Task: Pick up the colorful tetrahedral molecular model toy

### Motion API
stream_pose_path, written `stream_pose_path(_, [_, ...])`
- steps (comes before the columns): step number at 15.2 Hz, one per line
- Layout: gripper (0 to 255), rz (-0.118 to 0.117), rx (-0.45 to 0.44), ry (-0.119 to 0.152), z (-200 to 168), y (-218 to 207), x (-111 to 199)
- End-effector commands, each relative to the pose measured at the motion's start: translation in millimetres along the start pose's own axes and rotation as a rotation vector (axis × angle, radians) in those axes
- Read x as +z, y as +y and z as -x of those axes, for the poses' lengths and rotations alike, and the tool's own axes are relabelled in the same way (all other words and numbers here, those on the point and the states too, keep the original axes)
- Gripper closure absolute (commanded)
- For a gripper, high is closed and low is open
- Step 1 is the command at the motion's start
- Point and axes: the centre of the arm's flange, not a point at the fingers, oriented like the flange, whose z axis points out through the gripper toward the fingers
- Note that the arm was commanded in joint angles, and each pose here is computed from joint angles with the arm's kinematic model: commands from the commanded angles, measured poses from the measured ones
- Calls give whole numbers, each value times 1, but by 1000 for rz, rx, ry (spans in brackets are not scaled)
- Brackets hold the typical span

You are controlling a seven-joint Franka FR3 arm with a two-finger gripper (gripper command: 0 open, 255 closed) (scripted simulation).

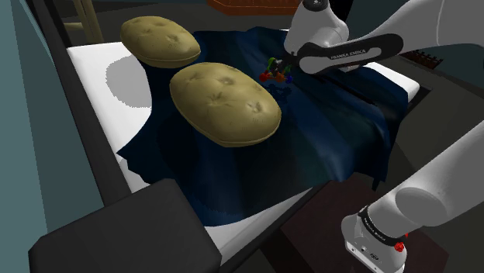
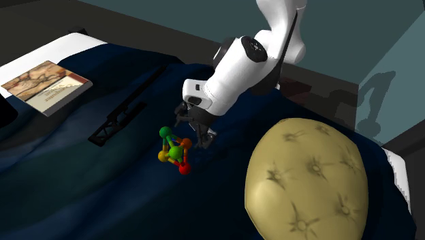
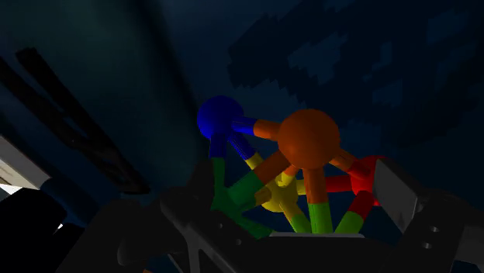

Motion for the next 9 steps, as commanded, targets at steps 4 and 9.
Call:
stream_pose_path(4, [0, 2, 0, 4, 9, -9, 23])
stream_pose_path(9, [255, 2, 0, 4, 12, -11, 30])
